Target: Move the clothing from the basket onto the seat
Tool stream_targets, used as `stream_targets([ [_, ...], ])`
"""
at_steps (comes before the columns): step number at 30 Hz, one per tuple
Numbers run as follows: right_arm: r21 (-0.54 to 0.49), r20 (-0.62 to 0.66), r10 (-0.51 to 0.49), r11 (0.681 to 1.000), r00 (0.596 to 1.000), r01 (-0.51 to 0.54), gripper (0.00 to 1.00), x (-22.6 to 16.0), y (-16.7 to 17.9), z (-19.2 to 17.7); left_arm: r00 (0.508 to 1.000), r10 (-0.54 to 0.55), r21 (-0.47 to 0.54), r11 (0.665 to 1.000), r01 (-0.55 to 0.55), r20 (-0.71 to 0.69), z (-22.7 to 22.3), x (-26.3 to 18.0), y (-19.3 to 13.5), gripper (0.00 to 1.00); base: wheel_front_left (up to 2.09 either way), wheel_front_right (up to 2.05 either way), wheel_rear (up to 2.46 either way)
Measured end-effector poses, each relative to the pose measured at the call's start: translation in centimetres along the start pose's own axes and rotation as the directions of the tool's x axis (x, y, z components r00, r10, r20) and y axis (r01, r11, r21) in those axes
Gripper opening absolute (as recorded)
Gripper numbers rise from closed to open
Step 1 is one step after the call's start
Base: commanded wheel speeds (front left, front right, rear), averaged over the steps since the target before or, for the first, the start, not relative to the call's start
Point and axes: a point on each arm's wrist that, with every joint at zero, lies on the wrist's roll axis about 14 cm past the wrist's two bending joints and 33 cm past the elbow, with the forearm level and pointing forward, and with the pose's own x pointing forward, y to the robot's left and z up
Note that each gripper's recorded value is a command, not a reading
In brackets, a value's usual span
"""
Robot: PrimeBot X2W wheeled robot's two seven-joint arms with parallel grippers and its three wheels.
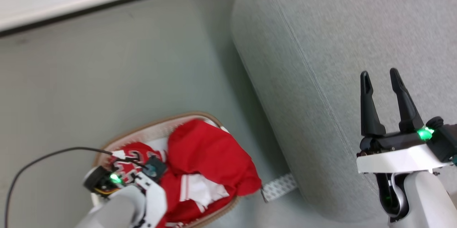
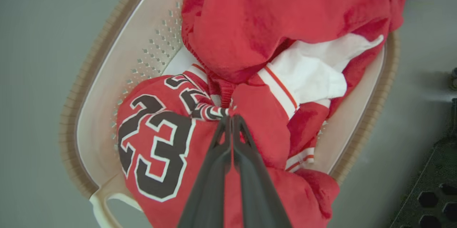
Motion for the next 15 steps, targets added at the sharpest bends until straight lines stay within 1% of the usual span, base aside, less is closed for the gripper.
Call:
stream_targets([
  [6, 0.007, 0.029, 0.059, 0.998, 0.998, -0.059, 1.0, -0.4, 2.1, 1.0, 0.986, 0.064, -0.071, 0.996, -0.054, 0.157, 3.9, -3.0, -0.2, 0.0, 0.0, 0.0, 0.0],
  [11, 0.023, 0.053, 0.113, 0.993, 0.992, -0.114, 1.0, -0.7, 4.1, 1.7, 0.959, 0.129, -0.131, 0.987, -0.098, 0.254, 6.0, -5.9, -0.2, 0.0, 0.0, 0.0, 0.0],
  [15, 0.037, 0.069, 0.161, 0.986, 0.984, -0.164, 1.0, -1.0, 5.8, 2.2, 0.934, 0.185, -0.172, 0.976, -0.137, 0.306, 6.8, -8.2, 0.1, 0.0, 0.0, 0.0, 0.0],
])
